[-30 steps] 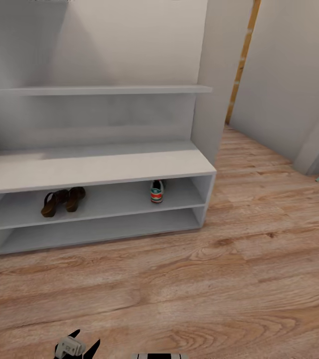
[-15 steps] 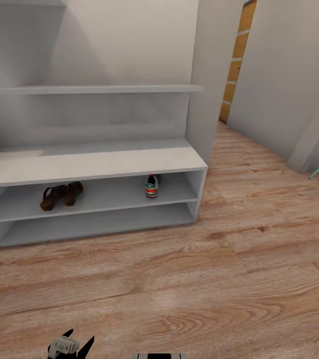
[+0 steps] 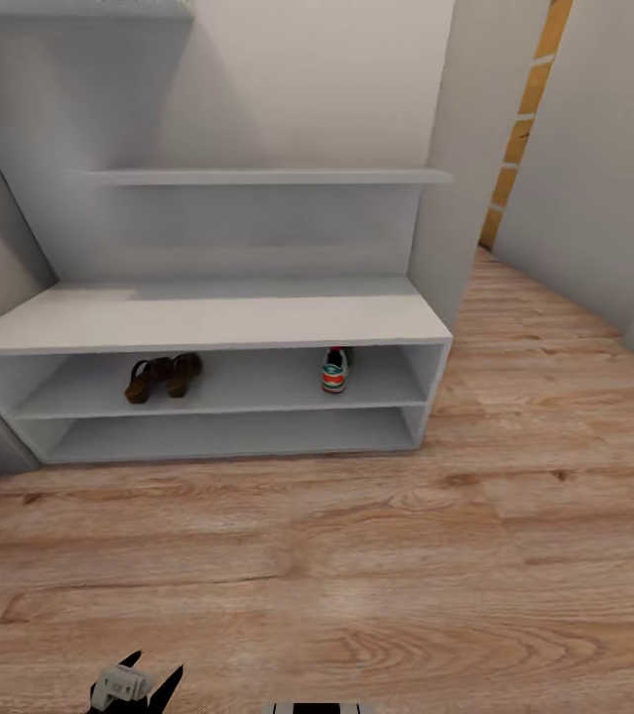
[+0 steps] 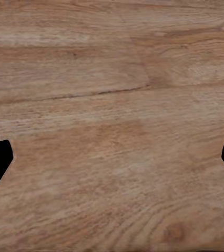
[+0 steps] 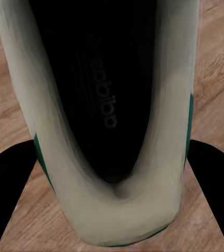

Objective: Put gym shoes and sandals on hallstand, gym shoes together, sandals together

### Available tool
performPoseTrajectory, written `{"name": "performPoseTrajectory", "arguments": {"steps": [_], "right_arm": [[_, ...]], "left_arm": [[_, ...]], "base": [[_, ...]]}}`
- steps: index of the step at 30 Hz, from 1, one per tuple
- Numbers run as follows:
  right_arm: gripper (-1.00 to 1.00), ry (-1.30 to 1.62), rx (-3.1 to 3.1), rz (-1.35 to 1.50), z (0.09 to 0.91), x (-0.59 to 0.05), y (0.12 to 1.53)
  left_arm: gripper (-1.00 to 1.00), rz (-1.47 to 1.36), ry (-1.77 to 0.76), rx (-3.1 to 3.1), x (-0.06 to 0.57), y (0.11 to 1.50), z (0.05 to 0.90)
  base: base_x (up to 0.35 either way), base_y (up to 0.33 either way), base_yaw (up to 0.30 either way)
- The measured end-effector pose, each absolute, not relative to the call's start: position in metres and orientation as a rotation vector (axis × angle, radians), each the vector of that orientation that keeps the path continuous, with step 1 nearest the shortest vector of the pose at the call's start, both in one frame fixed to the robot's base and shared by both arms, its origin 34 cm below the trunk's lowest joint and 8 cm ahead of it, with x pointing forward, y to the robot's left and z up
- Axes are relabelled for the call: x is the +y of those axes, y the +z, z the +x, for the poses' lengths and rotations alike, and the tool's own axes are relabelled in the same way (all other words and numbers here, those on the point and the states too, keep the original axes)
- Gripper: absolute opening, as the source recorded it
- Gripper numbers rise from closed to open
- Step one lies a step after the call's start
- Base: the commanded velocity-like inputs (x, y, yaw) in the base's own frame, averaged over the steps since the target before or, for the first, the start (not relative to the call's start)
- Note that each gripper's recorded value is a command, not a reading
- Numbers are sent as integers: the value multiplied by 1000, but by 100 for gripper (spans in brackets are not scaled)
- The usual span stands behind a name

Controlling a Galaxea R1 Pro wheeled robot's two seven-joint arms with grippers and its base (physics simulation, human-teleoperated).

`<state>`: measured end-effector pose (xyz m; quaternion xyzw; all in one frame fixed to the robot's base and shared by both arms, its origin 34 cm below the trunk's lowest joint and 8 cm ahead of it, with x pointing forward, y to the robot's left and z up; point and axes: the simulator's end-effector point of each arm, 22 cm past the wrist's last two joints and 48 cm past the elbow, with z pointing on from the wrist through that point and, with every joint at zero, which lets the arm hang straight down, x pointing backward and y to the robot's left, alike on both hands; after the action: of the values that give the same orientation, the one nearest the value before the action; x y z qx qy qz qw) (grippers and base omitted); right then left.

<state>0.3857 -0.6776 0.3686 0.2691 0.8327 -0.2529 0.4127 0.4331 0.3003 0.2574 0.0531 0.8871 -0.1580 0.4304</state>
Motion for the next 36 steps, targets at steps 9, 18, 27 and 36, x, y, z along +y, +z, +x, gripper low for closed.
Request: {"name": "performPoseTrajectory", "arguments": {"steps": [9, 18, 27, 36], "right_arm": [[-100, -619, 2100, 691, 385, -668, 361], [-100, -616, 2101, 693, 385, -667, 360], [-100, -616, 2102, 692, 385, -667, 360], [-100, -614, 2104, 692, 385, -666, 359]], "left_arm": [[100, 128, -389, 2214, 303, 258, 434], [100, 125, -389, 2216, 303, 258, 434], [100, 125, -389, 2216, 303, 258, 434], [100, 126, -389, 2215, 303, 258, 434]], "base": [[-109, 172, 276], [3, 305, 130], [108, 323, -19], [18, 226, -263]]}}
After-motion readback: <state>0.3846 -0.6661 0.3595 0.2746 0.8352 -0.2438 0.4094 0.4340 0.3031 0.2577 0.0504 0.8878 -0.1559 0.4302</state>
